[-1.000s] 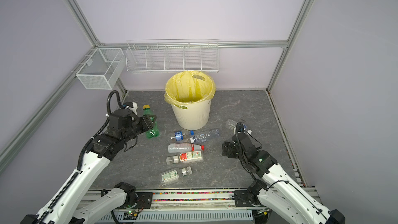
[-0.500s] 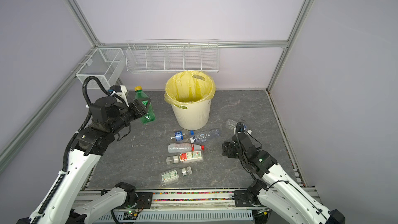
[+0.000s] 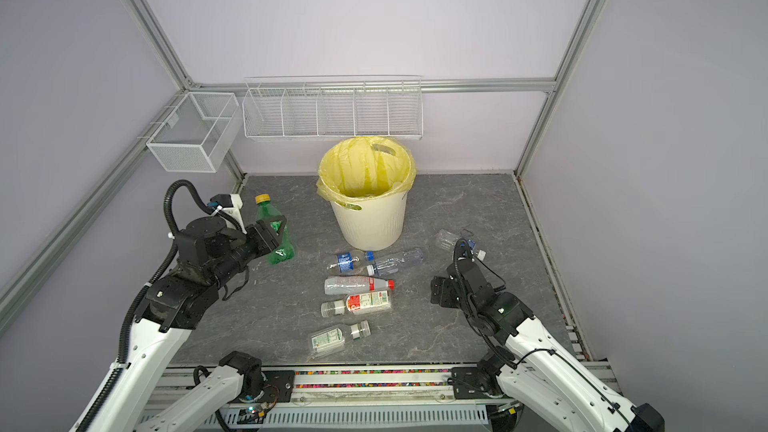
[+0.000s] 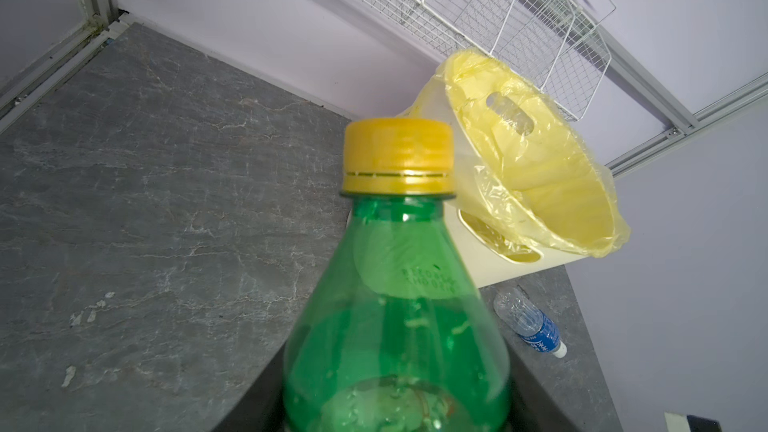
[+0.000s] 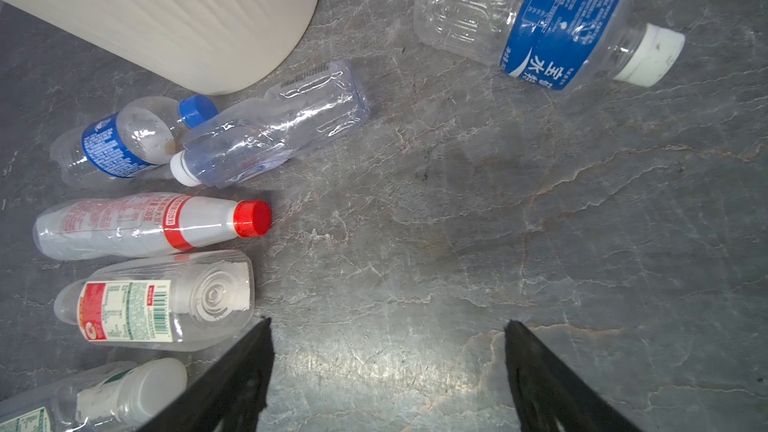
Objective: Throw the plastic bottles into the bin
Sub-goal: 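Carry the green bottle with the left gripper up over the bin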
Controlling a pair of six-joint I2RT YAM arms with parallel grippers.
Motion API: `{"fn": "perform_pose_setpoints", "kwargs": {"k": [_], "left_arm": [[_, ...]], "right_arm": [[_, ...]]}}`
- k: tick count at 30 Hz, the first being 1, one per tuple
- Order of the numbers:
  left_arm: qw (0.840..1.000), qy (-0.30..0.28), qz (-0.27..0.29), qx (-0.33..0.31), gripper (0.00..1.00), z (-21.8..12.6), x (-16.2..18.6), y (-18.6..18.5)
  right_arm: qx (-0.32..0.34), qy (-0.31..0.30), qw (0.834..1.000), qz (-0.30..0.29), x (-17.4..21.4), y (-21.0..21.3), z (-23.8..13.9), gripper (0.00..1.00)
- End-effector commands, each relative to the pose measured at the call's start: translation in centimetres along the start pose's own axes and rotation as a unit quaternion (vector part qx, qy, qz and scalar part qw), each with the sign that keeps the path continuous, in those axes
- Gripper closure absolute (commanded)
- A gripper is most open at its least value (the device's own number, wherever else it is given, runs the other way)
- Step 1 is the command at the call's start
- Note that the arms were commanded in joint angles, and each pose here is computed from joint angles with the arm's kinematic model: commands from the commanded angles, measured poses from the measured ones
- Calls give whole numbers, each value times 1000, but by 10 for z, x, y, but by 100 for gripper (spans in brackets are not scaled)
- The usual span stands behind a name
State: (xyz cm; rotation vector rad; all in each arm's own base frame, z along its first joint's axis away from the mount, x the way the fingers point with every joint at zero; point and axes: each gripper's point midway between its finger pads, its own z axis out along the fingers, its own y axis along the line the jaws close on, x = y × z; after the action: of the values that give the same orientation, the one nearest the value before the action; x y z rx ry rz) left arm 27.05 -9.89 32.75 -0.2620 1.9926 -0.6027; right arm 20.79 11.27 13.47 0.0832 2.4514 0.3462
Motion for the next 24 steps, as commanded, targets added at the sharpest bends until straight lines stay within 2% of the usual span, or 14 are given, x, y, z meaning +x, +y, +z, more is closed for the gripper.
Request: {"fn": "perform_pose_setpoints", "kwargs": {"k": [1,3,9,14,17,19,20,21,24], "left_arm": [[1000,-3,-8,-12,48,-1,1,6],[1000,-3,-6,-10,49,2,-3,2],[998,-19,-6,52,49,19,-38,-40],[994,-16,-14,110,49,56,-83,-93],[986,-18,-38,159,45,94,-112,-137],[981,2,-36,190,36,124,-118,-173],[980,16,-35,193,24,136,-118,-184],[978,32,-30,202,1,148,-117,-197],[978,41,-23,205,0,158,-128,-210]], "right_arm": [[1,-6,1000,13,-1,-1,3,12],[2,-5,1000,13,-1,-2,4,12],[4,-7,1000,14,0,-4,2,12],[4,-13,1000,13,-2,-4,-1,12],[4,-15,1000,13,-5,-3,-1,12],[3,-15,1000,13,-7,-1,-2,12],[5,-15,1000,13,-9,-1,-4,12],[7,-16,1000,13,-10,-1,-5,12],[4,-22,1000,14,-15,1,-11,12]]}}
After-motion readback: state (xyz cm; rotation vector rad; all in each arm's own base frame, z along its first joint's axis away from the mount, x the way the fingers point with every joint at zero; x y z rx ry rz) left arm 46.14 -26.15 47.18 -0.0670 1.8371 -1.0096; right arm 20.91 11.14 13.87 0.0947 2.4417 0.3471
